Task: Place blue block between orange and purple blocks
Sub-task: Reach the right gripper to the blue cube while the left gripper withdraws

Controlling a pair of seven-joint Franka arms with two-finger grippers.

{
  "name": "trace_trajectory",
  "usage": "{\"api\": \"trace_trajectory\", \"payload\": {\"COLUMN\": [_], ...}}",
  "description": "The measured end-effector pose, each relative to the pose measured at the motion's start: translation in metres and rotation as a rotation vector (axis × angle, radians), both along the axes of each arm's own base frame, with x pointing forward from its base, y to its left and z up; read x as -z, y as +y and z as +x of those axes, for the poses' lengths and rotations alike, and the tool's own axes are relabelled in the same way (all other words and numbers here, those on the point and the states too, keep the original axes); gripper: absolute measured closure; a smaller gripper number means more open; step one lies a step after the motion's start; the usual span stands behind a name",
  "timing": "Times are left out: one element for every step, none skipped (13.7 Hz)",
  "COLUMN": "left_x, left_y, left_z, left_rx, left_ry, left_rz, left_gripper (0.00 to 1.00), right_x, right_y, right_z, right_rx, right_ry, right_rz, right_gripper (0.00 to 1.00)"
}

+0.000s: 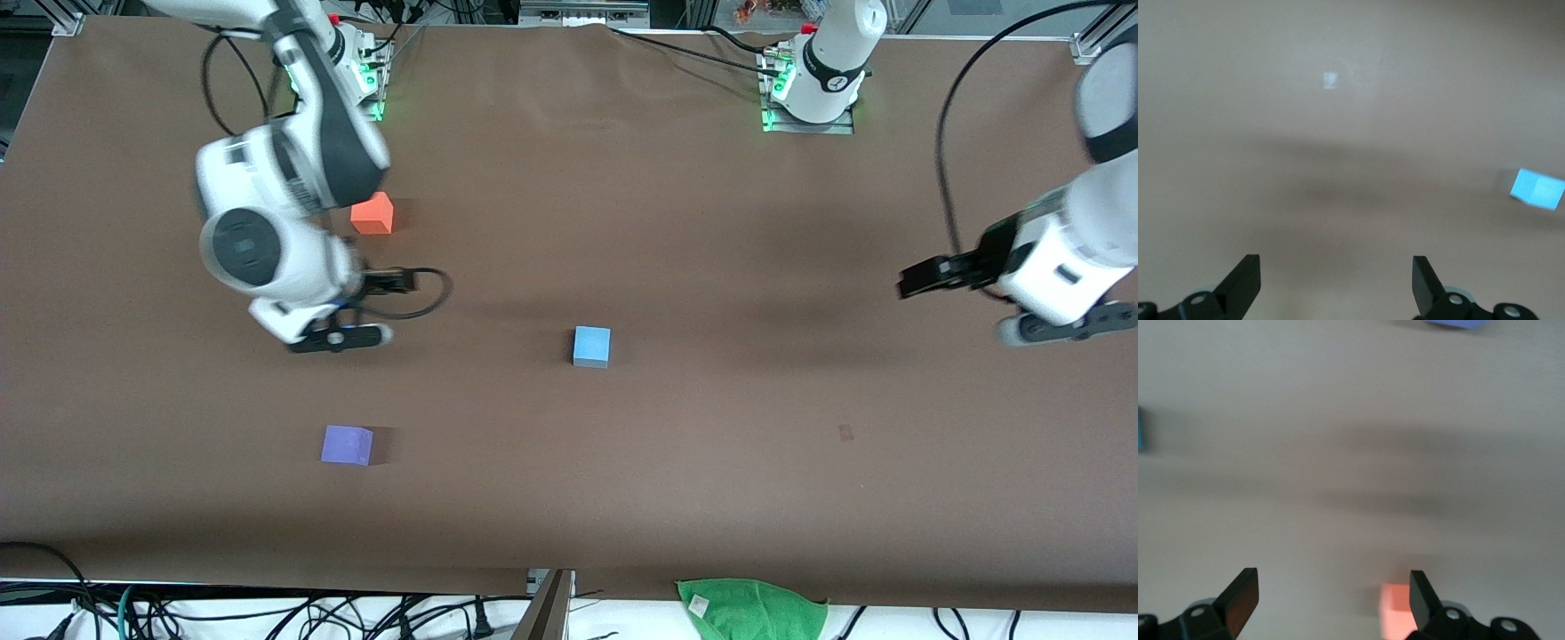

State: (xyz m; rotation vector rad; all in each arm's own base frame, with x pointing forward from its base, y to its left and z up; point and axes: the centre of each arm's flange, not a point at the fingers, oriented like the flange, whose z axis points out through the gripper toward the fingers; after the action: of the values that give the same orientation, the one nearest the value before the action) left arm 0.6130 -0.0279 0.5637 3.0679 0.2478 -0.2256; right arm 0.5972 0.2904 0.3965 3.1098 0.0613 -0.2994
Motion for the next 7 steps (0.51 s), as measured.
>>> {"api": "trace_trajectory", "payload": {"left_x": [-0.008,-0.017,-0.027,-0.034,-0.038,-0.037,-0.033], "left_y": [0.013,0.021,0.028,0.035,0.04,0.044,0.046], "left_z": [-0.008,-0.015,-0.021,-0.026,-0.03,-0.031,-0.031], "left_rx": [0.017,0.04,0.063,0.078,0.084,0.085,0.084], "left_ry": [0.011,0.013,0.006,-0.001,-0.002,0.003,0.011], "left_rz": [0.016,0.029,0.038,0.041,0.041,0.04,0.039], "left_gripper": [0.0,0.0,0.0,0.0,0.0,0.0,0.0], "right_x": [0.007,0.019,0.035,0.053,0.074,0.094,0.113], "right_y": [0.036,0.066,0.092,0.117,0.141,0.163,0.184], "right_z": [-0.006,-0.01,-0.01,-0.01,-0.012,-0.014,-0.02], "right_rx": [0.046,0.089,0.129,0.167,0.21,0.241,0.253], "right_ry": [-0.028,-0.047,-0.07,-0.097,-0.125,-0.148,-0.167], "right_rz": [0.017,0.048,0.085,0.112,0.129,0.142,0.155], "right_gripper": [0.0,0.0,0.0,0.0,0.0,0.0,0.0]}}
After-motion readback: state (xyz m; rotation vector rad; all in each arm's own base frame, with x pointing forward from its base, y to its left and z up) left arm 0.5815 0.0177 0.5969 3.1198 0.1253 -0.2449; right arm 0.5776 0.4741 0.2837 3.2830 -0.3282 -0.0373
